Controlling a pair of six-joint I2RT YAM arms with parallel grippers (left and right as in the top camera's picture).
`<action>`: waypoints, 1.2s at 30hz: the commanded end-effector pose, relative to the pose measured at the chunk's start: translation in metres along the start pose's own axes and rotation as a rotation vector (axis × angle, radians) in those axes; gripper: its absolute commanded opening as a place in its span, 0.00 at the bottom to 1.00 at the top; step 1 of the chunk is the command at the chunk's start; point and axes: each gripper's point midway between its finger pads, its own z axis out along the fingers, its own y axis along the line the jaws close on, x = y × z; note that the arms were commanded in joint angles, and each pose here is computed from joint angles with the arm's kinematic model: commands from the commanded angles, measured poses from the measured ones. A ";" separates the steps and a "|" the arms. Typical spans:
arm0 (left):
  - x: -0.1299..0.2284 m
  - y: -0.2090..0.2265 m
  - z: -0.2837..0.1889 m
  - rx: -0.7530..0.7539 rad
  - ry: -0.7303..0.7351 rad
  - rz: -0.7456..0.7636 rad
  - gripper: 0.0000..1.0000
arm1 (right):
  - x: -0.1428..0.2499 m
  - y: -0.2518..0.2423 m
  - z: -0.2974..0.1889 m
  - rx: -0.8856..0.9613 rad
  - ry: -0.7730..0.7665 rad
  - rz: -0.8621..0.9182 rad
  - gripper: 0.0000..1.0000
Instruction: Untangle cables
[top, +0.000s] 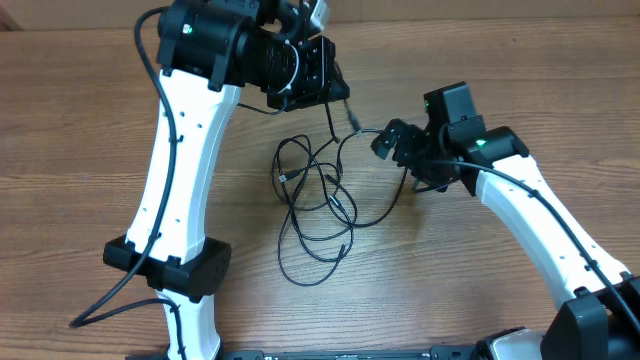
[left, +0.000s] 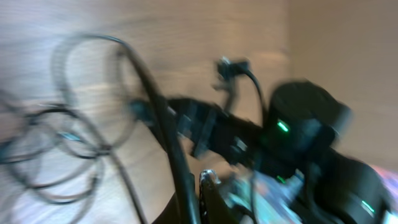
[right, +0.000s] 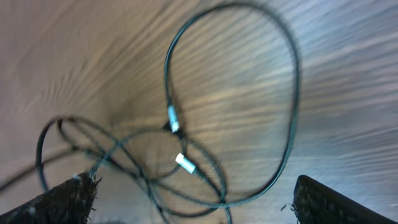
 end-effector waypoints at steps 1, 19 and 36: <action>-0.013 0.053 -0.027 -0.343 -0.181 -0.124 0.04 | 0.020 0.012 0.006 -0.037 0.063 -0.053 1.00; -0.041 -0.159 -0.140 0.737 -0.188 -0.020 0.04 | 0.040 0.035 0.011 -0.069 0.080 -0.135 1.00; -0.068 -0.239 -0.289 1.286 -0.560 0.012 0.04 | 0.048 0.025 0.011 -0.034 0.115 -0.171 1.00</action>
